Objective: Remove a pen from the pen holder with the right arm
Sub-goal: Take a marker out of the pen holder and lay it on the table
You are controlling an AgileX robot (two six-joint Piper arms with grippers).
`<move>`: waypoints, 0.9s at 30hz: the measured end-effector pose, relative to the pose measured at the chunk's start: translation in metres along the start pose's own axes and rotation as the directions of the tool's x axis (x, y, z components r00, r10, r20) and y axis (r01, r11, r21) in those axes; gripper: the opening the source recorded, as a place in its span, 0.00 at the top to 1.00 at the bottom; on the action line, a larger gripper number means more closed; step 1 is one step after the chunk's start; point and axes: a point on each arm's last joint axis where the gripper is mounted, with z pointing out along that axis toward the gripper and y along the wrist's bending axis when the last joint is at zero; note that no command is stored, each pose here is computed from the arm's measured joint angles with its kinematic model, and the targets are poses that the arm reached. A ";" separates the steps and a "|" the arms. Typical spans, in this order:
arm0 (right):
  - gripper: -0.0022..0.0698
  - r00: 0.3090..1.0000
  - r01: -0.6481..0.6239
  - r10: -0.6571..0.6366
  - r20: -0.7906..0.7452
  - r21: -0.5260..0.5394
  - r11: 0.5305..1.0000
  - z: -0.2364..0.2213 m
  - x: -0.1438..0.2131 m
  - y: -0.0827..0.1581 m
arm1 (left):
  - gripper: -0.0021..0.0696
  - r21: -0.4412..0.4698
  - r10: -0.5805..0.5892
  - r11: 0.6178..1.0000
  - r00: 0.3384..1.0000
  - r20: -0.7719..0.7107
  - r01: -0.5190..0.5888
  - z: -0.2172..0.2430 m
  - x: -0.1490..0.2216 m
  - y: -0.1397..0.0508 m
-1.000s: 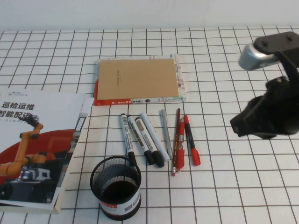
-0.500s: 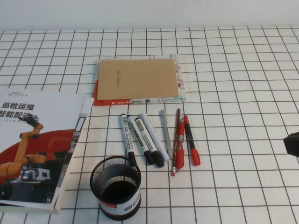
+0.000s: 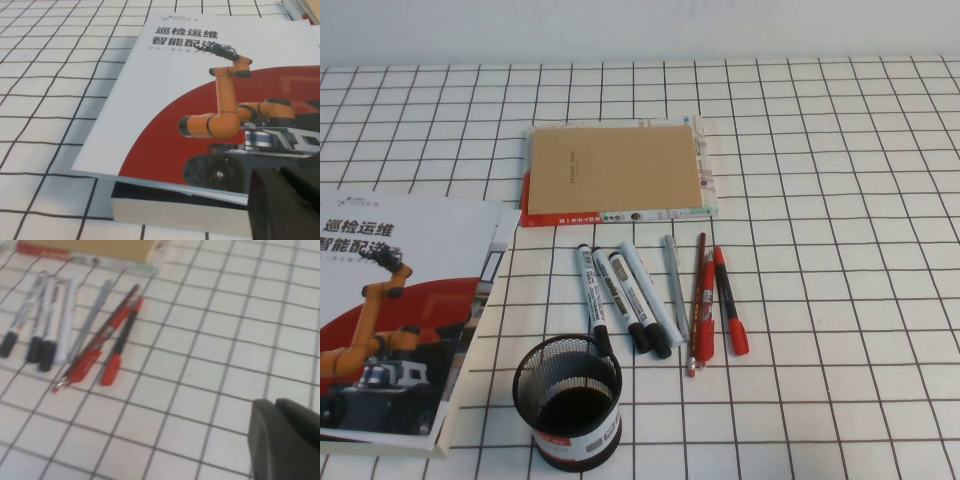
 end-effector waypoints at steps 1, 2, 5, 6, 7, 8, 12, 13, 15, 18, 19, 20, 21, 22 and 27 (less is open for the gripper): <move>0.99 0.999 -0.014 0.013 0.040 0.033 0.999 -0.001 0.012 -0.005 | 0.97 0.000 0.000 1.000 1.000 0.000 0.000 0.000 0.000 0.000; 0.99 0.996 -0.032 0.027 0.081 0.064 0.997 -0.001 0.025 -0.010 | 0.97 0.000 0.000 1.000 1.000 0.000 0.000 0.000 0.000 0.000; 0.99 0.981 -0.081 0.052 0.185 0.152 0.985 -0.002 0.063 -0.021 | 0.97 0.000 0.000 1.000 1.000 0.000 0.000 0.000 0.000 0.000; 0.99 0.974 -0.099 0.058 0.218 0.182 0.978 -0.003 0.072 -0.024 | 0.97 0.000 0.000 1.000 1.000 0.000 0.000 0.000 0.000 0.000; 0.99 0.965 -0.118 0.062 0.254 0.210 0.971 -0.004 0.083 -0.027 | 0.97 0.000 0.000 1.000 1.000 0.000 0.000 0.000 0.000 0.000; 0.99 0.956 -0.136 0.065 0.287 0.236 0.962 -0.004 0.092 -0.029 | 0.97 0.000 0.000 1.000 1.000 0.000 0.000 0.000 0.000 0.000; 0.99 0.931 -0.174 0.058 0.361 0.298 0.939 -0.006 0.116 -0.032 | 0.97 0.000 0.000 1.000 1.000 0.000 0.000 0.000 0.000 0.000; 0.99 0.923 -0.175 0.049 0.382 0.304 0.936 -0.008 0.117 -0.032 | 0.97 0.000 0.000 1.000 1.000 0.000 0.000 0.000 0.000 0.000; 0.99 0.916 -0.166 0.029 0.401 0.312 0.936 -0.011 0.118 -0.031 | 0.97 0.000 0.000 1.000 1.000 0.000 0.000 0.000 0.000 0.000; 0.99 0.922 -0.133 -0.001 0.387 0.317 0.939 -0.014 0.123 -0.028 | 0.97 0.000 0.000 1.000 1.000 0.000 0.000 0.000 0.000 0.000; 0.99 0.927 -0.123 -0.005 0.375 0.317 0.940 -0.015 0.125 -0.027 | 0.97 0.000 0.000 1.000 1.000 0.000 0.000 0.000 0.000 0.000; 0.99 0.936 -0.118 0.000 0.353 0.315 0.942 -0.014 0.128 -0.027 | 0.97 0.000 0.000 1.000 1.000 0.000 0.000 0.000 0.000 0.000; 0.99 0.942 -0.113 0.002 0.335 0.314 0.943 -0.014 0.130 -0.026 | 0.97 0.000 0.000 1.000 1.000 0.000 0.000 0.000 0.000 0.000; 0.99 0.950 -0.109 0.006 0.313 0.313 0.944 -0.013 0.132 -0.026 | 0.97 0.000 0.000 1.000 1.000 0.000 0.000 0.000 0.000 0.000; 0.99 0.960 -0.105 0.015 0.279 0.312 0.944 -0.012 0.136 -0.026 | 0.97 0.000 0.000 1.000 1.000 0.000 0.000 0.000 0.000 0.000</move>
